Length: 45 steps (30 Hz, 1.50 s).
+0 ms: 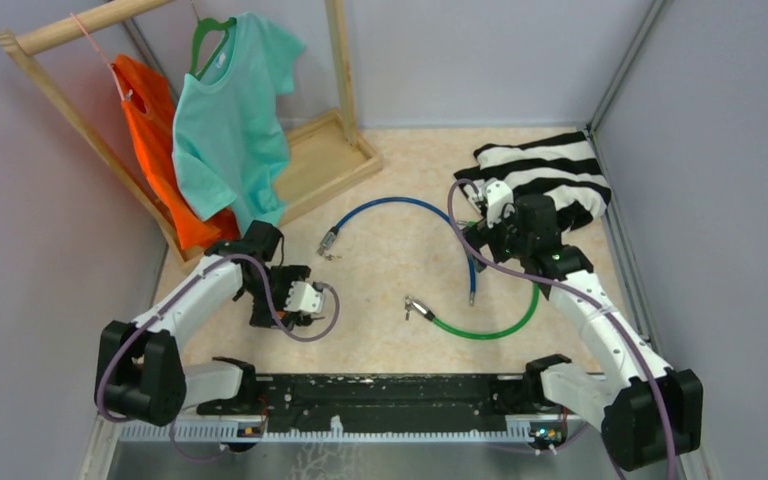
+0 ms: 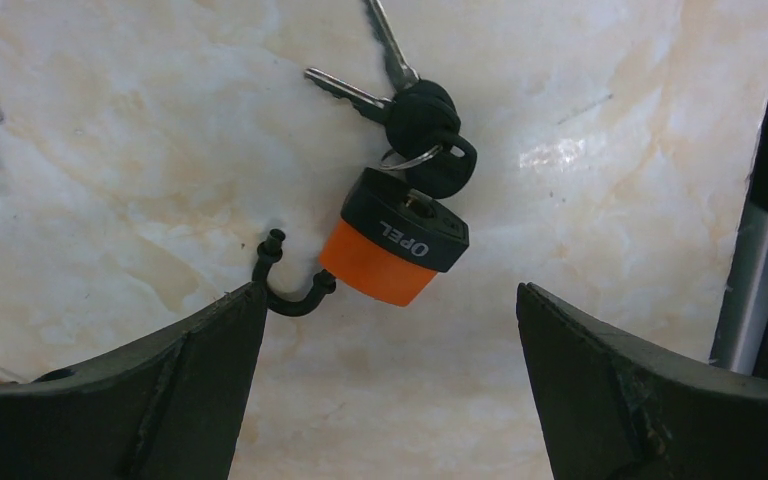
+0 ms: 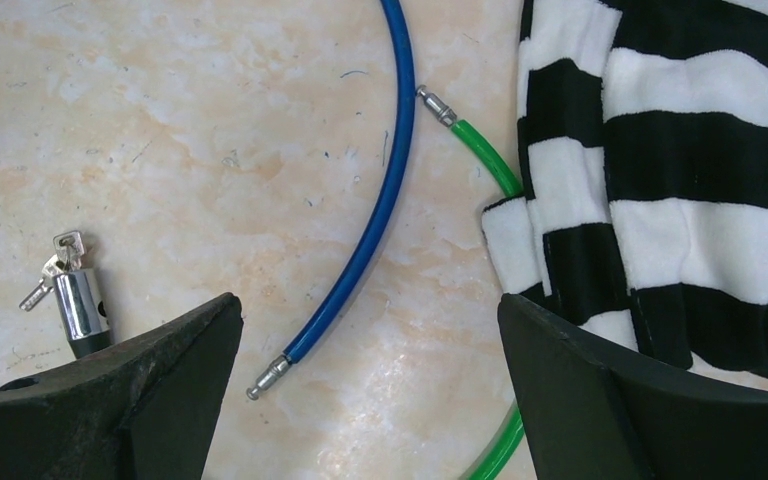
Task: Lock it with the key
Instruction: Move the lock to the center of the board.
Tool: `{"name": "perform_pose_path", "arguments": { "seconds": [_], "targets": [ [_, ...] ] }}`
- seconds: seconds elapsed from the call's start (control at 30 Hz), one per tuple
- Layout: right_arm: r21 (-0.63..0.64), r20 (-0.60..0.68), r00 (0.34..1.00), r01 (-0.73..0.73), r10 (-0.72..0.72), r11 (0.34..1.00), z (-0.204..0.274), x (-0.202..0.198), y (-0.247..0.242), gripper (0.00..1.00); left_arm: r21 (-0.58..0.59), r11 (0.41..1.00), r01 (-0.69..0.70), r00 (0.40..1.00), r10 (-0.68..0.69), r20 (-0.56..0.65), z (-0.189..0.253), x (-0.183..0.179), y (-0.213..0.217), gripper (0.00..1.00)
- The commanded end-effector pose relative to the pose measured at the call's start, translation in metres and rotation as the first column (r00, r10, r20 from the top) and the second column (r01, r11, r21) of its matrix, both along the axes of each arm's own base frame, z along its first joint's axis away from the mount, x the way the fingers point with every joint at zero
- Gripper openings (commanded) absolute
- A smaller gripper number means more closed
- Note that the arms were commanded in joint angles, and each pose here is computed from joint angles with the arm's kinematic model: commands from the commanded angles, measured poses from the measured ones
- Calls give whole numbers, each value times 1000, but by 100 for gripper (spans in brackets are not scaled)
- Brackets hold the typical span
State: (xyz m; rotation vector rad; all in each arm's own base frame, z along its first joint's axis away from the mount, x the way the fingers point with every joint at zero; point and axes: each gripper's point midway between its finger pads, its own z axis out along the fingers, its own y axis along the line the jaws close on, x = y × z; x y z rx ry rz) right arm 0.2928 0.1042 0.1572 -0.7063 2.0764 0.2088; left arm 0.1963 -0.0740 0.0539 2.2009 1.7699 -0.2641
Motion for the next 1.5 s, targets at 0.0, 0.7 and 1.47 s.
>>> {"name": "perform_pose_path", "arguments": {
  "seconds": [0.0, 0.7, 1.47],
  "targets": [
    [-2, 49, 999, -5, 5, 1000, 9, 9, 3, 99, 89, 978, 191, 982, -191, -12, -8, -2, 10, 98],
    [-13, 19, 1000, -6, 7, 1000, 0, 9, 3, 99, 93, 962, 256, 967, -254, -31, -40, -5, -16, 55],
    [28, 2, 1000, -7, 7, 1000, 9, 34, 16, 99, -149, 941, -304, 943, 275, -189, -31, 25, -237, 56]
  ]
}}
